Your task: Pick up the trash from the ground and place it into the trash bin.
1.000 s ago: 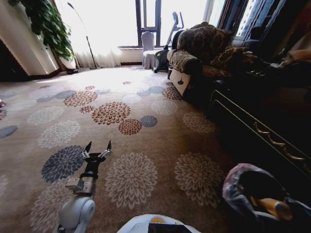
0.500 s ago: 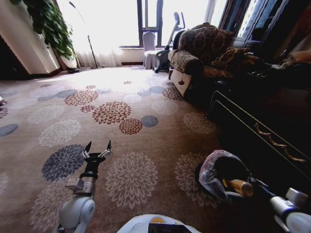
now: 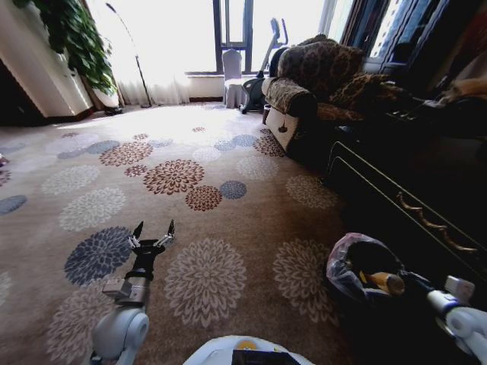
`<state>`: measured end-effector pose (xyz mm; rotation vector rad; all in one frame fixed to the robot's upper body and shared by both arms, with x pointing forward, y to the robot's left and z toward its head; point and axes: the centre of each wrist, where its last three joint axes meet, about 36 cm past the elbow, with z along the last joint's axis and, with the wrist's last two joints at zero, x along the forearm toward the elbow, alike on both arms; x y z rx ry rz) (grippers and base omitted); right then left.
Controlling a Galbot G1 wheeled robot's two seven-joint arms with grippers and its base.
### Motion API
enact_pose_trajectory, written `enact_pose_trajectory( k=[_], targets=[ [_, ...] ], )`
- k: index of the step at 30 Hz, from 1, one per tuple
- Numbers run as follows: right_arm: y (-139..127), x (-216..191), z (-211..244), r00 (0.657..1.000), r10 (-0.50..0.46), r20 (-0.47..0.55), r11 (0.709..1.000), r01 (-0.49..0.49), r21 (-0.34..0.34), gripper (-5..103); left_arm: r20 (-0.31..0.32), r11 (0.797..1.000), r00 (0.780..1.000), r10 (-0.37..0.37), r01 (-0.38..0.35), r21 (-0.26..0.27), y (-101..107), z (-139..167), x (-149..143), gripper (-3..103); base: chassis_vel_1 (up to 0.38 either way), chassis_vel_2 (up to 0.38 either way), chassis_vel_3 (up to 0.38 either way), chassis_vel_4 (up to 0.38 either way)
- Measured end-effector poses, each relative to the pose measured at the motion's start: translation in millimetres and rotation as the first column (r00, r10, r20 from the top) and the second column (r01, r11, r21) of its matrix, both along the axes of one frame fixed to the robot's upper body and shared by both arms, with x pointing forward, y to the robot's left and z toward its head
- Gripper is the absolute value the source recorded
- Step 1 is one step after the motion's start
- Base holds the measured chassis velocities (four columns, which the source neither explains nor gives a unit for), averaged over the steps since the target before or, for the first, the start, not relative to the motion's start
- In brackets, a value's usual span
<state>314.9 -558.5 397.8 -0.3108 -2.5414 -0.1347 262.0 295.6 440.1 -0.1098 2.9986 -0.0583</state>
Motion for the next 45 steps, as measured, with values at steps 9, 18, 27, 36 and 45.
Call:
enact_pose_trajectory(
  k=[9,18,27,36,45],
  targets=[
    [-11,3,-2,1.000,-0.020,-0.012,1.000,0.020,-0.020,35,0.000,1.000,1.000,0.000,0.000,0.000,0,0,0,100,0.000,0.000,0.000,0.000],
    [-23,-44,18,0.997,-0.062,-0.040,0.997,0.060,-0.052,68,0.000,1.000,1.000,0.000,0.000,0.000,0,0,0,100,0.000,0.000,0.000,0.000],
    [-12,-85,37,0.990,-0.087,0.112,0.975,0.108,-0.193,99,0.000,1.000,1.000,0.000,0.000,0.000,0,0,0,100,0.000,0.000,0.000,0.000],
    [76,-107,95,0.897,0.026,0.441,0.976,0.073,-0.206,100,0.000,1.000,1.000,0.000,0.000,0.000,0,0,0,100,0.000,0.000,0.000,0.000],
    [257,-101,127,0.753,0.227,0.617,0.972,-0.210,-0.102,100,0.000,1.000,1.000,0.000,0.000,0.000,0,0,0,100,0.000,0.000,0.000,0.000]
  ],
)
